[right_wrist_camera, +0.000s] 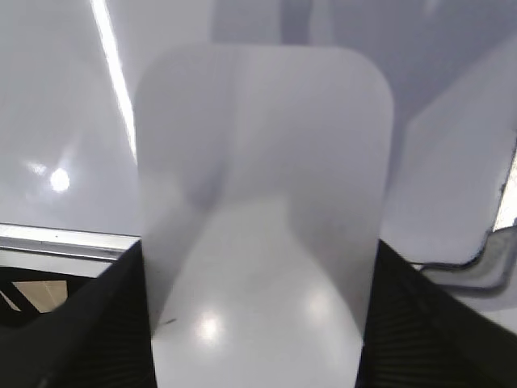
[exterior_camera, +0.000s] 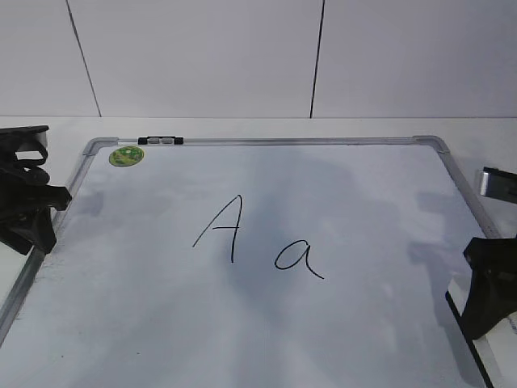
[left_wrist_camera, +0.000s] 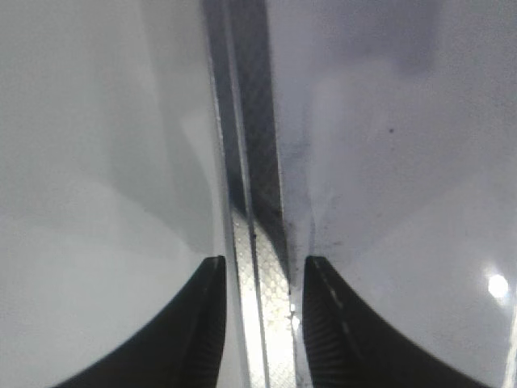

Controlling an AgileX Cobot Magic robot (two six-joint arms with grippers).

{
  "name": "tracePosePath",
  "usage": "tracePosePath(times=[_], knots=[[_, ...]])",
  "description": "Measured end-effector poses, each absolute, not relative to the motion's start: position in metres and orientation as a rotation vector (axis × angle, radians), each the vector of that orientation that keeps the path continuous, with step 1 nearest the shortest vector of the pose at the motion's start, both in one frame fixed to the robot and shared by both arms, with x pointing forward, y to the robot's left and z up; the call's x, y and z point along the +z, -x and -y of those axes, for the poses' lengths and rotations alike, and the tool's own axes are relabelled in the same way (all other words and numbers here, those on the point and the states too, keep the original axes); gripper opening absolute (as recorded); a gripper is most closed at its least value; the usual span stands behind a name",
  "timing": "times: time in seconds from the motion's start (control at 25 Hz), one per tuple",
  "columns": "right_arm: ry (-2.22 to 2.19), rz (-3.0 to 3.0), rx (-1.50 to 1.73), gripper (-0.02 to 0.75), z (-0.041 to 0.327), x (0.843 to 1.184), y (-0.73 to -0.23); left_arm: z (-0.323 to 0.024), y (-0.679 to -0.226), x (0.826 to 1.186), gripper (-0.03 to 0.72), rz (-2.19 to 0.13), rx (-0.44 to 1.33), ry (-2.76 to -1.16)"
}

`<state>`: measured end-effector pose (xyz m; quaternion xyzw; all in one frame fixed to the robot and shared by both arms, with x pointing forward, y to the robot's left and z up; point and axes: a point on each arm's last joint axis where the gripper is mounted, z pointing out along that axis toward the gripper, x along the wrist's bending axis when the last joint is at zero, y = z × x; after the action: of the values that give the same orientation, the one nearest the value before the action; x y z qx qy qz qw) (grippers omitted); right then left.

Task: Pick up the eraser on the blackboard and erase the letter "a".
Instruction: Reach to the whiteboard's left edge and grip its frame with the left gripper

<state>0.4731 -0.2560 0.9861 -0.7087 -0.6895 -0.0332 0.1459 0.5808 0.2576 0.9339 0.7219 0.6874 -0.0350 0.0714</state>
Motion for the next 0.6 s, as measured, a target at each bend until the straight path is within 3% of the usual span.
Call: tracePosePath(times=[0.6], knots=[[2.036, 1.99, -0.097, 0.563, 0.256, 0.9861, -0.4731, -0.2674, -0.5833, 0.9326, 0.246, -2.09, -0.081, -2.145]])
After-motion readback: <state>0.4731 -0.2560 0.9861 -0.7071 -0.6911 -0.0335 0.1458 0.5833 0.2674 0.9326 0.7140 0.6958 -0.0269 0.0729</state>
